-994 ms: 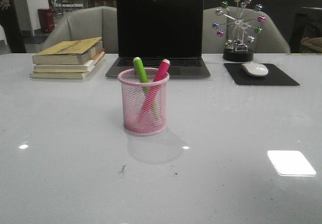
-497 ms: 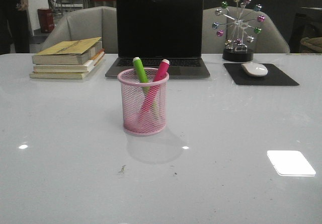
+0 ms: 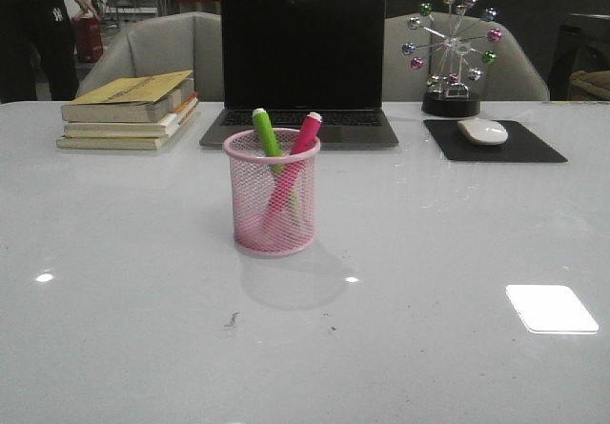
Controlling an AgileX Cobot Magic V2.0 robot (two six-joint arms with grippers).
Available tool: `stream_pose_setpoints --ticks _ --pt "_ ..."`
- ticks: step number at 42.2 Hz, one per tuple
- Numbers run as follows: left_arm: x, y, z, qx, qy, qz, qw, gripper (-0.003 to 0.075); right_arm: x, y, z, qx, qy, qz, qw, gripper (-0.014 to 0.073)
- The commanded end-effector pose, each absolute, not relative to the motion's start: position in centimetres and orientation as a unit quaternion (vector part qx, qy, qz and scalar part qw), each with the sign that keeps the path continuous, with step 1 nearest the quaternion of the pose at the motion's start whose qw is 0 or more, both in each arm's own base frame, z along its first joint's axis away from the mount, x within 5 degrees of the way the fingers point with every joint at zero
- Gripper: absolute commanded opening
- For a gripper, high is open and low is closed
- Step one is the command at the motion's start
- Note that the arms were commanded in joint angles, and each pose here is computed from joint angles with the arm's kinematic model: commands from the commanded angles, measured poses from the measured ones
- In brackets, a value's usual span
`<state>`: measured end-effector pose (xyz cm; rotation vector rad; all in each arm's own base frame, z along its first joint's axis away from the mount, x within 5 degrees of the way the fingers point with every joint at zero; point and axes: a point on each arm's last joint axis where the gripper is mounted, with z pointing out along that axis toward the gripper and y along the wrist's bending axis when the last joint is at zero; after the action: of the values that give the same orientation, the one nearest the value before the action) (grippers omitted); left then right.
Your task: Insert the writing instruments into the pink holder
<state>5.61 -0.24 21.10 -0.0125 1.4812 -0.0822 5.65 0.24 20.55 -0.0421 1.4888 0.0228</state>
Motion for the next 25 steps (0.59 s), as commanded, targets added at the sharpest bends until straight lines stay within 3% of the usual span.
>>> stream_pose_setpoints --ticks 1,13,25 --pt "5.32 -0.2 22.03 -0.008 0.634 -0.042 0.772 0.0092 5.3 0.25 21.73 -0.02 0.637 0.008 0.771 0.0058" --pt "5.32 -0.2 22.03 -0.008 0.634 -0.042 0.772 0.0092 5.31 0.13 21.67 0.023 0.639 0.05 0.767 0.0058" --pt "5.32 -0.2 22.03 -0.008 0.634 -0.042 0.772 0.0092 5.32 0.13 21.62 0.008 0.642 0.031 0.766 0.0058"
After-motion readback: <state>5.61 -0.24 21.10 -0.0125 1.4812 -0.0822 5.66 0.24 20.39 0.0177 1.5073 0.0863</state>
